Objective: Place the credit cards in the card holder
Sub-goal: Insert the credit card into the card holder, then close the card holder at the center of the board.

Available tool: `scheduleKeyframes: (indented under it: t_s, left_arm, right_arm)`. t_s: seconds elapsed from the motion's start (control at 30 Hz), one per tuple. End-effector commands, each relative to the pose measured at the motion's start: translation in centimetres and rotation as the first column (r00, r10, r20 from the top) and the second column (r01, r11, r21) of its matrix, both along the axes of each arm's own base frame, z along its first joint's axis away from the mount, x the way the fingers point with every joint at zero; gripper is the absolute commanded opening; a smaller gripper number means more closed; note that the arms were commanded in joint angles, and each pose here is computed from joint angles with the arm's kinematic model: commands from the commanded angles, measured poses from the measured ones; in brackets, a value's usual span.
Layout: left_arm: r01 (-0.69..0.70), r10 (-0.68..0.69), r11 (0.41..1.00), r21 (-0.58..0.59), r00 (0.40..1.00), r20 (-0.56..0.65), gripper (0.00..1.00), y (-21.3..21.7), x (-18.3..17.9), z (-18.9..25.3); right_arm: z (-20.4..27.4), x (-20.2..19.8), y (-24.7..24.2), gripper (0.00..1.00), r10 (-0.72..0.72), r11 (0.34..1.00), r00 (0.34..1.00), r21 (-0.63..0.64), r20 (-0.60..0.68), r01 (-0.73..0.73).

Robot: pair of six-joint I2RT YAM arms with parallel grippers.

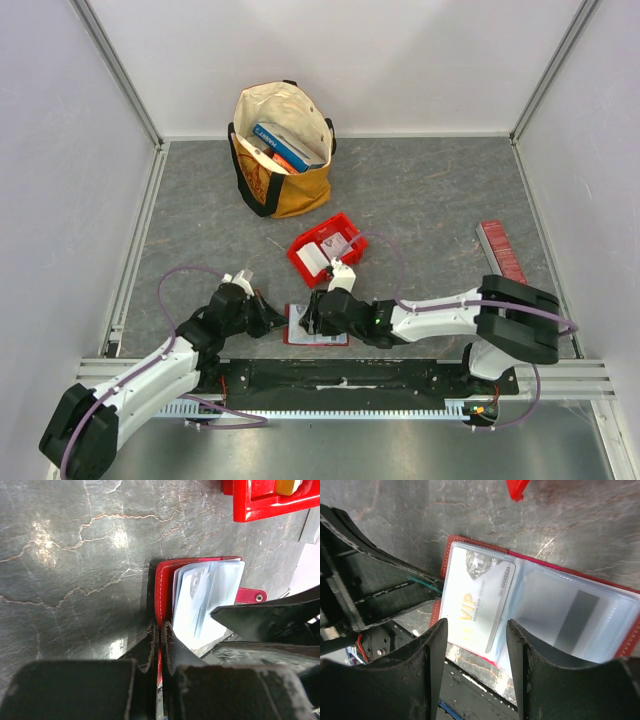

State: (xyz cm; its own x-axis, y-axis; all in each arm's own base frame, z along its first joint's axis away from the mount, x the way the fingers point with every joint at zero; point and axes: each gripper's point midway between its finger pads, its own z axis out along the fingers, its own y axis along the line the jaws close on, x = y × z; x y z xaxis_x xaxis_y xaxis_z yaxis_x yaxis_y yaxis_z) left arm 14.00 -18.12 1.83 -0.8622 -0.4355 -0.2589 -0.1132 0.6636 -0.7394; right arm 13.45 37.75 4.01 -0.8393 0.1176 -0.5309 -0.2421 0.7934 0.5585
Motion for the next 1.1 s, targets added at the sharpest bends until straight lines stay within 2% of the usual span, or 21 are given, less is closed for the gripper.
scheduleKeyframes:
  t_s: [0.0,0.27,0.43,0.6,0.77,0.87,0.97,1.07]
  left_arm:
    - [-0.012,0.013,1.0,0.02,0.999,-0.037,0.02,0.7,-0.9,-1.7]
    - [0.016,-0.016,0.999,0.038,1.0,0.005,0.02,0.7,-0.6,-0.5]
    - [0.046,-0.047,0.998,0.05,0.999,0.012,0.02,0.6,-0.7,0.6]
    - [0.082,-0.085,0.996,0.042,0.994,0.067,0.02,0.3,-0.5,2.9]
    - [0.125,-0.125,0.992,0.017,0.99,0.071,0.02,-0.2,-1.1,4.0]
    - [0.142,-0.142,0.99,0.01,0.988,0.062,0.02,-0.4,-1.3,4.0]
    - [0.161,-0.161,0.987,0.009,0.986,0.049,0.02,-0.5,-1.7,3.8]
    - [0.168,-0.169,0.986,0.006,0.985,0.042,0.02,-0.5,-1.9,3.6]
  right_arm:
    - [2.5,1.6,-2.0,0.57,-0.078,0.997,0.993,-0.005,0.089,0.078]
    - [3.5,2.4,-8.2,0.58,-0.218,0.968,0.965,-0.094,0.148,0.234]
    - [3.2,2.2,-11.5,0.59,-0.286,0.948,0.946,-0.096,0.154,0.302]
    - [2.1,1.3,-13.5,0.6,-0.299,0.945,0.946,-0.099,0.125,0.312]
    - [1.2,0.4,-13.4,0.6,-0.259,0.957,0.962,-0.111,0.087,0.268]
    - [0.9,0.4,-13.2,0.56,-0.24,0.959,0.966,-0.134,0.093,0.251]
    - [0.9,0.4,-12.7,0.41,-0.224,0.963,0.97,-0.134,0.098,0.236]
    - [0.4,0.2,-12.3,0.38,-0.215,0.967,0.973,-0.125,0.082,0.224]
